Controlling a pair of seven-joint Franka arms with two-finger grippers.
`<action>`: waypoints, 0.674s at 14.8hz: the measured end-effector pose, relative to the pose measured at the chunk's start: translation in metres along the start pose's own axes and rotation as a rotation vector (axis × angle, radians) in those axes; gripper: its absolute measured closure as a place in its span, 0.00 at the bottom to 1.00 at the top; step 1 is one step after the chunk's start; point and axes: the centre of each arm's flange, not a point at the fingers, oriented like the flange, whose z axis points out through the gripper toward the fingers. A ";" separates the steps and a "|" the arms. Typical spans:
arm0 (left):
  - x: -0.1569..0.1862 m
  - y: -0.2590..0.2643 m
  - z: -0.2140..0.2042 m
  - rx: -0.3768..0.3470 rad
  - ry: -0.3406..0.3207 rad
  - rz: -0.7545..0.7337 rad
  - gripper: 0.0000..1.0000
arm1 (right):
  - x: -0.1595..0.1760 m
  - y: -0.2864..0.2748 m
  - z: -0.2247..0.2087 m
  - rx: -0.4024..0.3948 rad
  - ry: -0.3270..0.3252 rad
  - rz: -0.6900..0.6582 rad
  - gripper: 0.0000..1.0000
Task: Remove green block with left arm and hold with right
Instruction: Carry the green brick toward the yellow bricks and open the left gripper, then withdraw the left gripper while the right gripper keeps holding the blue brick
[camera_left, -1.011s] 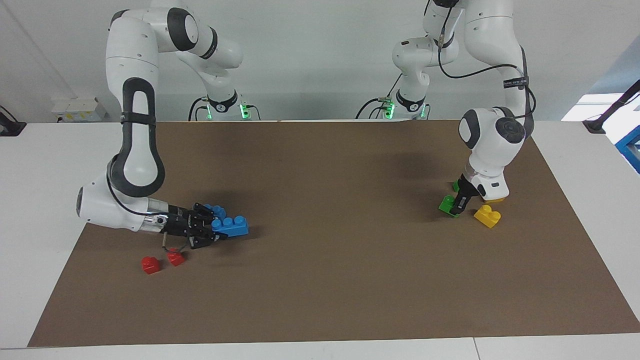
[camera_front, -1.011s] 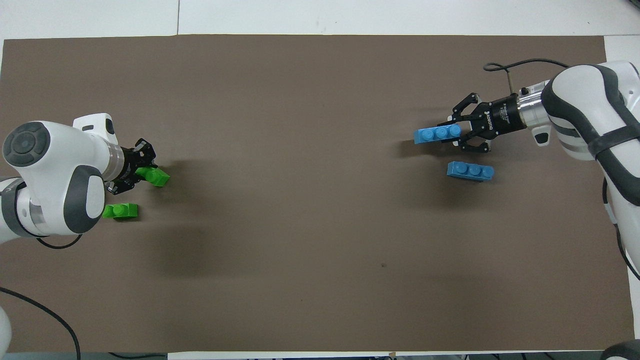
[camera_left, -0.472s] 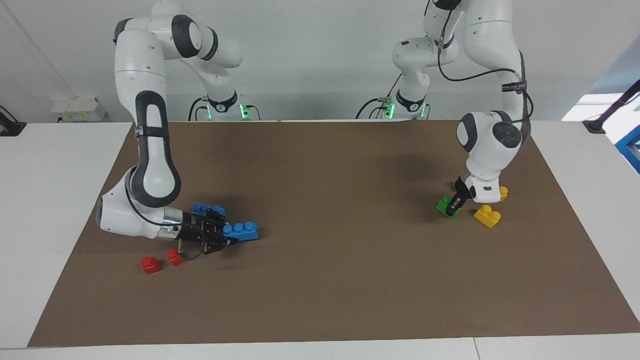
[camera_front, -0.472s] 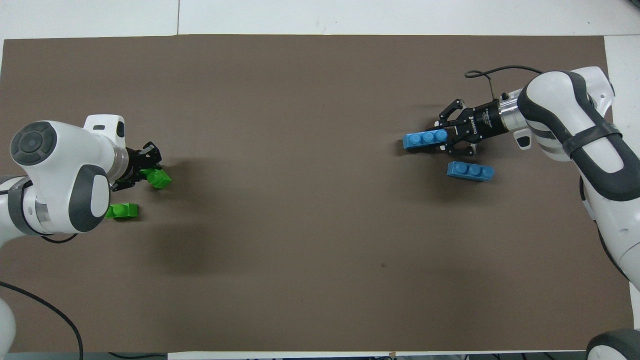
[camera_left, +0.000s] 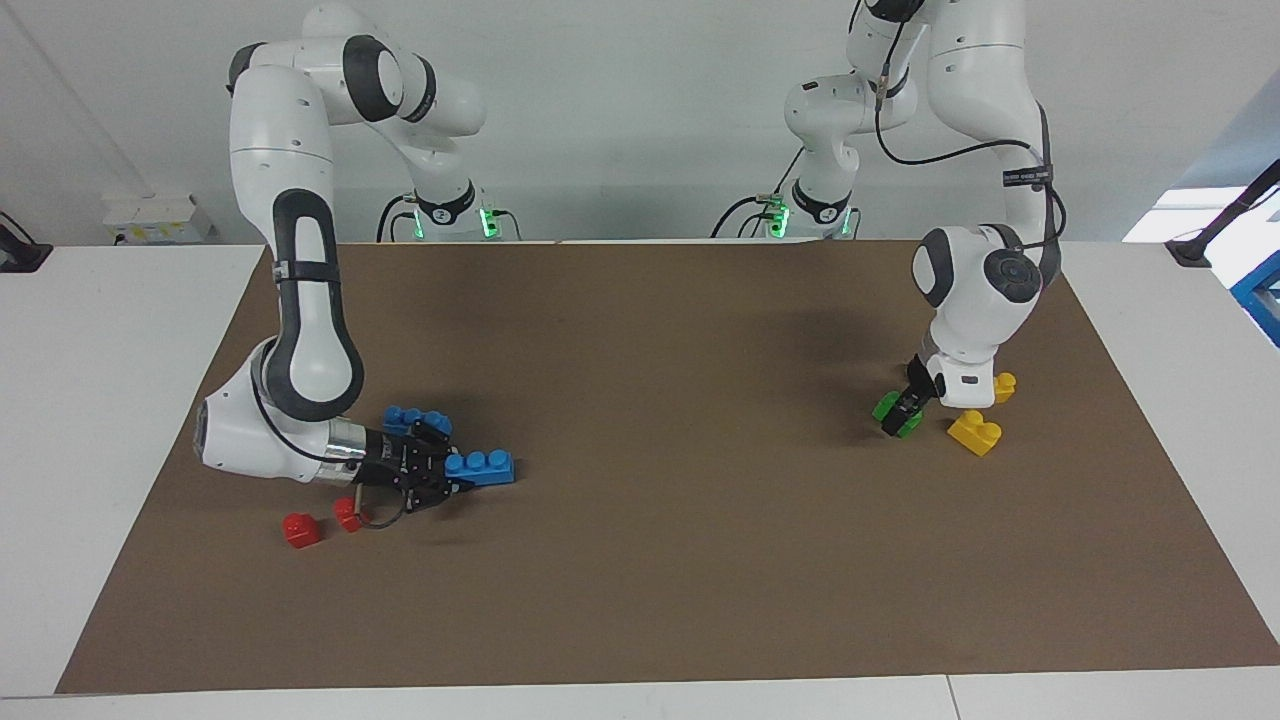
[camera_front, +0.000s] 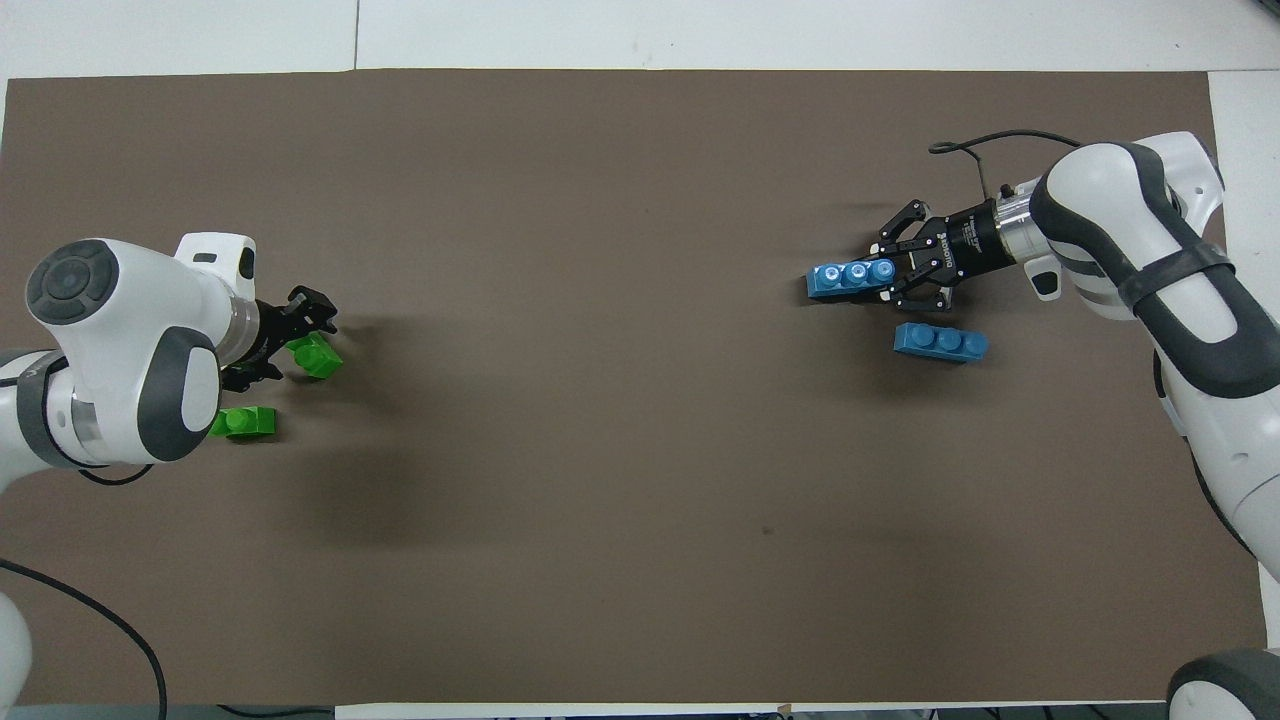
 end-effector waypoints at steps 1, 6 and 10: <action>0.002 0.001 -0.009 0.007 -0.006 0.001 0.00 | 0.000 0.000 0.000 0.000 0.000 0.006 0.63; 0.008 0.010 -0.091 0.011 0.009 0.007 0.00 | 0.001 -0.001 0.000 0.002 0.002 0.011 0.63; 0.005 0.013 -0.159 -0.013 0.057 0.104 0.00 | 0.002 -0.002 0.004 0.008 0.009 0.012 0.63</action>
